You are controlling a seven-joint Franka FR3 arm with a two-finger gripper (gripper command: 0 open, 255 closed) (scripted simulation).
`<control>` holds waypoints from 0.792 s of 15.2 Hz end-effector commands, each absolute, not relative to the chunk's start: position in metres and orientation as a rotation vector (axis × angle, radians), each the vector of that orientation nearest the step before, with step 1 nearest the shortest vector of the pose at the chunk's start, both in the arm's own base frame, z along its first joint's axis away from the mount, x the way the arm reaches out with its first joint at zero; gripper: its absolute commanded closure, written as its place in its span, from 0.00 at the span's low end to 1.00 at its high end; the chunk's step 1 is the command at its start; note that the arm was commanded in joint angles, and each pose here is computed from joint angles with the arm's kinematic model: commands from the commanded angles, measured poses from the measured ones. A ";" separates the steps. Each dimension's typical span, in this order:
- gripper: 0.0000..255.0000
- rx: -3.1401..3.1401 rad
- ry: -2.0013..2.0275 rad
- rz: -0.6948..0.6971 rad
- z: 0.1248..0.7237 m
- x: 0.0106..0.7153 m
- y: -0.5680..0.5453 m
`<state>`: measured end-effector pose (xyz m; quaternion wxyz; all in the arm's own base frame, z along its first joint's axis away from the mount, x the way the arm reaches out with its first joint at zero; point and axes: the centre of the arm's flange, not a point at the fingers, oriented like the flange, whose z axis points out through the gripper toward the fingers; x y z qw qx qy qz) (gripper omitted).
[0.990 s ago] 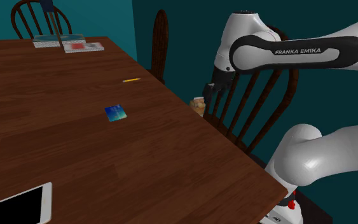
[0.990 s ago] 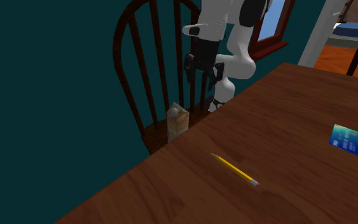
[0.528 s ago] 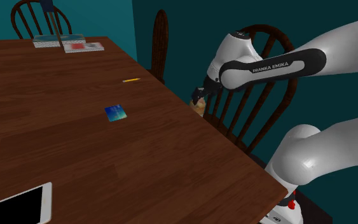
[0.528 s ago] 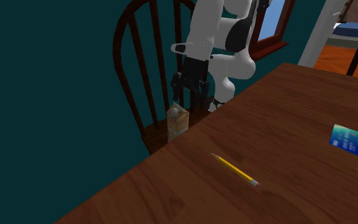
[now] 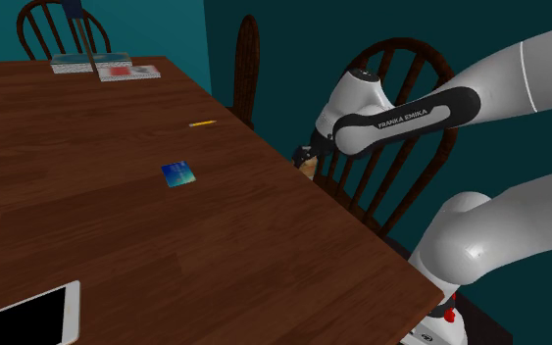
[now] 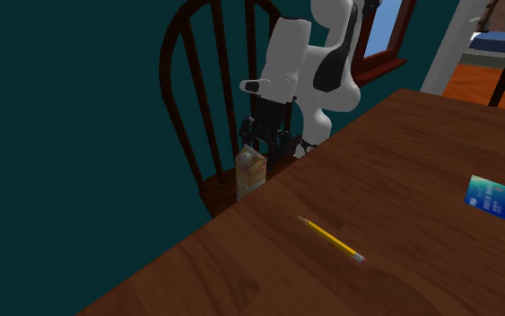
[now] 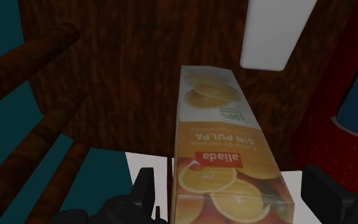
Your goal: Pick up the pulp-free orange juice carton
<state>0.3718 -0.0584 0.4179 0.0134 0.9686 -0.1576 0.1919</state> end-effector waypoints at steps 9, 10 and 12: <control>1.00 3.017 -0.491 0.599 0.414 0.372 -0.058; 1.00 3.017 -0.491 0.599 0.414 0.373 -0.058; 1.00 3.017 -0.491 0.599 0.420 0.371 -0.059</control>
